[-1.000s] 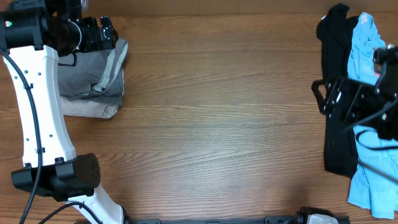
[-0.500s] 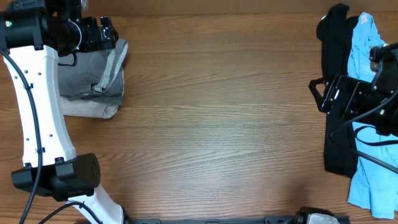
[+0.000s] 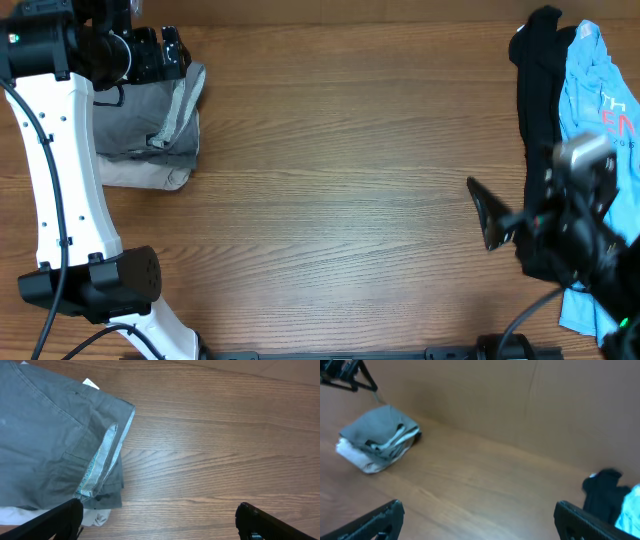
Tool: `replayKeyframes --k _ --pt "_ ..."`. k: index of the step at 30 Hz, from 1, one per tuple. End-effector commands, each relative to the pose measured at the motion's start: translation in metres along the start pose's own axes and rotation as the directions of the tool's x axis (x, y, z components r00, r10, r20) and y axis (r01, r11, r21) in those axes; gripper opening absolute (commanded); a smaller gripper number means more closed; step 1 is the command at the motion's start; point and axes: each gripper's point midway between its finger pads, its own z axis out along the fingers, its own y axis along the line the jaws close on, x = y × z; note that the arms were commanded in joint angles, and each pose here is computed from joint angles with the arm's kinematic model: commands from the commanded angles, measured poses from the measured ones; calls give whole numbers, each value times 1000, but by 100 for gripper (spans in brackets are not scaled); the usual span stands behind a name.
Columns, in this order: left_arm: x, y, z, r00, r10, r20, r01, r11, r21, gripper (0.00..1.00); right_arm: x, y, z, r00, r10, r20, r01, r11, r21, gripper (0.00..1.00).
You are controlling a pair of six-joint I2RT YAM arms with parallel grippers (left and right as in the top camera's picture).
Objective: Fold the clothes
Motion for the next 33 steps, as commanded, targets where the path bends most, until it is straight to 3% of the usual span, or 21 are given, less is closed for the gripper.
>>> replayKeyframes --k 1,5,13,18,33 --pt "-3 -8 -8 1000 10 24 -11 1000 17 100 32 1 13 997 15 78 -15 1000 7 100" --pt "-3 -8 -8 1000 10 24 -11 1000 17 100 61 -5 27 975 71 210 -80 996 34 100" --pt "-3 -8 -8 1000 11 24 -11 1000 17 100 113 -8 57 938 33 346 -51 998 45 100" --pt "-3 -8 -8 1000 10 24 -11 1000 17 100 124 -15 59 895 -26 446 -23 994 104 100" --pt "-3 -8 -8 1000 10 24 -11 1000 17 100 168 -40 65 904 -16 428 -102 963 250 100"
